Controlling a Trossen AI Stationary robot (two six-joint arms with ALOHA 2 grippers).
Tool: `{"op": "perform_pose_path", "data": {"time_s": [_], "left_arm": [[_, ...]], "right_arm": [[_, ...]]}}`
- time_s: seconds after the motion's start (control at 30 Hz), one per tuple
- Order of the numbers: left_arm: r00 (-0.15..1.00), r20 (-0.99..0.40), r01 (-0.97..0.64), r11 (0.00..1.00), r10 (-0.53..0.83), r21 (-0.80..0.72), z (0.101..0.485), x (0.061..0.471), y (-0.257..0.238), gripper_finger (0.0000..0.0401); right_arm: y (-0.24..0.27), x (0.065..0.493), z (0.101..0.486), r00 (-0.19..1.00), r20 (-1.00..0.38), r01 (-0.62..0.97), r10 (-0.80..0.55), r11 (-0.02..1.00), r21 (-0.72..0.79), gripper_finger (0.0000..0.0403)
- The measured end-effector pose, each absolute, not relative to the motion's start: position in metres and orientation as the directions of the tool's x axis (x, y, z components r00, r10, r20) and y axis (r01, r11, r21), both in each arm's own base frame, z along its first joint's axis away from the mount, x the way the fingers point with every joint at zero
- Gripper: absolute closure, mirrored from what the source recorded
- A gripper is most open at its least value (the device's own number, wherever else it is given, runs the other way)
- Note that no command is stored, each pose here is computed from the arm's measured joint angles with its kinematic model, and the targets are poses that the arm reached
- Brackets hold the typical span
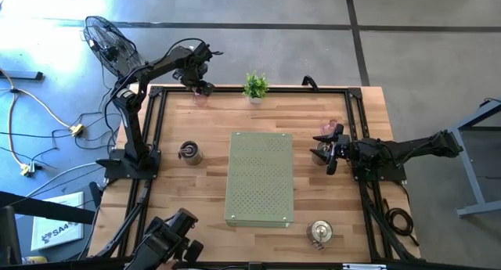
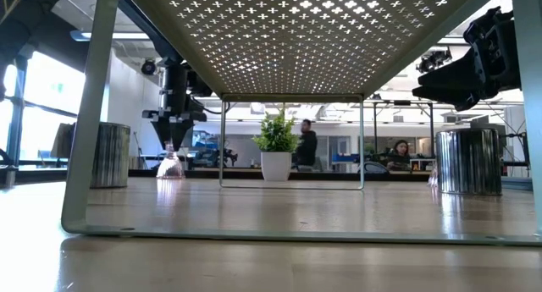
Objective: Pick & Place candle stick holders
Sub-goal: Put the top pink transparent candle holder on the shelf
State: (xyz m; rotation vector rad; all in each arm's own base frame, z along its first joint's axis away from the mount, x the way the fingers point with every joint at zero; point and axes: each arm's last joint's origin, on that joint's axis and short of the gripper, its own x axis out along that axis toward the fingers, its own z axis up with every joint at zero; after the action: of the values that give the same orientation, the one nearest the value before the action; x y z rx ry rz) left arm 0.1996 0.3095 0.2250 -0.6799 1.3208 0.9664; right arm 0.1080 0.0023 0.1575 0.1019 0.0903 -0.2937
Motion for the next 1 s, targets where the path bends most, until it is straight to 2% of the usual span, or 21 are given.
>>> {"op": "perform_pose_path", "data": {"time_s": [1.0], "left_arm": [[-0.002, -0.984, -0.879, 0.468, 0.178, 0.086, 0.2251, 0.2001, 0.3092, 0.0236]], "right_arm": [[0.0016, 0.1078, 0.1575, 0.946, -0.103, 0.319, -0.309, 0.942, 0.103, 0.0166]]}}
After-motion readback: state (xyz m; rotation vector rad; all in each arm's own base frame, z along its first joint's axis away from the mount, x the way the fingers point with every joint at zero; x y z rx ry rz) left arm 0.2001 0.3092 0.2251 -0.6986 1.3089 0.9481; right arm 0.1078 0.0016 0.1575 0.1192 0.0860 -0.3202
